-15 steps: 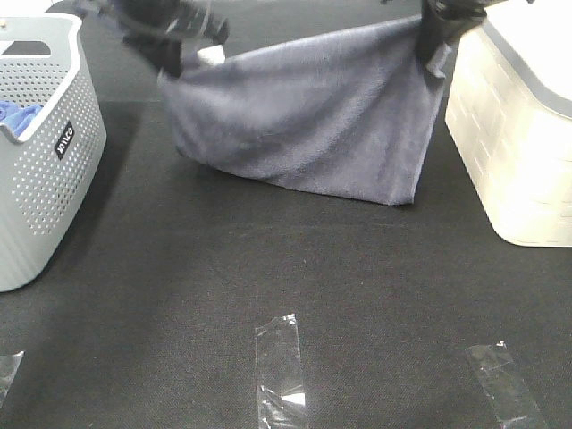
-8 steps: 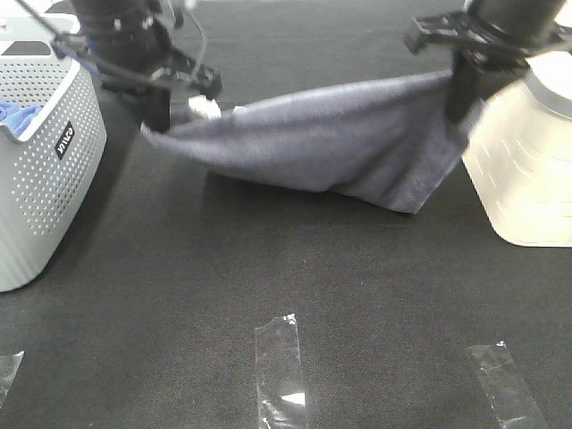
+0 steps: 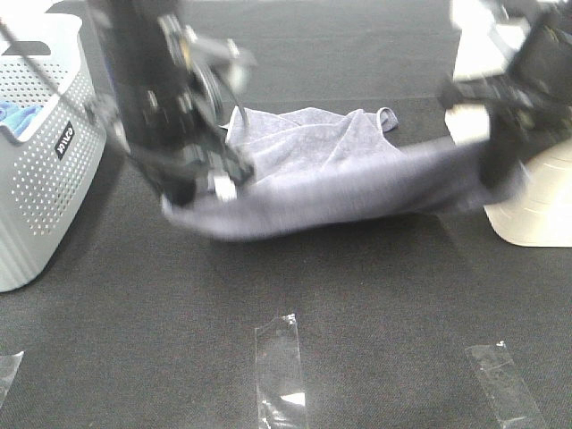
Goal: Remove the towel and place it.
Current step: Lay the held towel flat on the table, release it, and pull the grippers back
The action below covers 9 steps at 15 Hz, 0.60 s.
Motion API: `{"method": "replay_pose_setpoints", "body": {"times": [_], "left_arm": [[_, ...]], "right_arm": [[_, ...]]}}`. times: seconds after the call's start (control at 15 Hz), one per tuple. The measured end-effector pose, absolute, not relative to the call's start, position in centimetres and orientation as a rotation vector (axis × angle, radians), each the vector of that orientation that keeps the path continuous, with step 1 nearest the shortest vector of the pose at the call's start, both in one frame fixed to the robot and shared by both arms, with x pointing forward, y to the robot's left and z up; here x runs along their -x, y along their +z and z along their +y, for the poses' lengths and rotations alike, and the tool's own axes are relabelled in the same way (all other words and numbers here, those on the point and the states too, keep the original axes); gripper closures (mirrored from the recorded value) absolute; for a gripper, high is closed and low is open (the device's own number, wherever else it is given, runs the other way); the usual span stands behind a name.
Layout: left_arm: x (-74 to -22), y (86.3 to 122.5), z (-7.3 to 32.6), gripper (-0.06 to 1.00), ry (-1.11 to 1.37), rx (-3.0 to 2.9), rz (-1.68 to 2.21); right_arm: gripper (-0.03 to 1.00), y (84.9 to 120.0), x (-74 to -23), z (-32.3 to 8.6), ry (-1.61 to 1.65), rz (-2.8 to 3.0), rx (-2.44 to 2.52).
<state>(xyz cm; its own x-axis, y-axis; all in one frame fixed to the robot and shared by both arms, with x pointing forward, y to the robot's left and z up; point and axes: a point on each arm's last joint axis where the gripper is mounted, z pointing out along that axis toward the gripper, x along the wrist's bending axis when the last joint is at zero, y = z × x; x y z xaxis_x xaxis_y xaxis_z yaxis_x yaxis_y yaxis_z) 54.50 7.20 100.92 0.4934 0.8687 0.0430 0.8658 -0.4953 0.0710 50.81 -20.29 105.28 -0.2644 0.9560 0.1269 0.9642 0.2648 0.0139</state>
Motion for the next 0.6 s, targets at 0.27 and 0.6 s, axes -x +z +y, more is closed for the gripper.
{"method": "replay_pose_setpoints", "body": {"times": [0.27, 0.6], "left_arm": [[-49.4, 100.8, 8.7, 0.94, 0.067, -2.715, 1.613], [-45.0, 100.4, 10.7, 0.94, -0.129, -2.643, 1.738]], "right_arm": [[0.97, 103.2, -47.6, -20.9, -0.048, -2.341, 1.816], [0.97, 102.0, -43.5, -21.7, -0.029, -2.272, 1.792]]}}
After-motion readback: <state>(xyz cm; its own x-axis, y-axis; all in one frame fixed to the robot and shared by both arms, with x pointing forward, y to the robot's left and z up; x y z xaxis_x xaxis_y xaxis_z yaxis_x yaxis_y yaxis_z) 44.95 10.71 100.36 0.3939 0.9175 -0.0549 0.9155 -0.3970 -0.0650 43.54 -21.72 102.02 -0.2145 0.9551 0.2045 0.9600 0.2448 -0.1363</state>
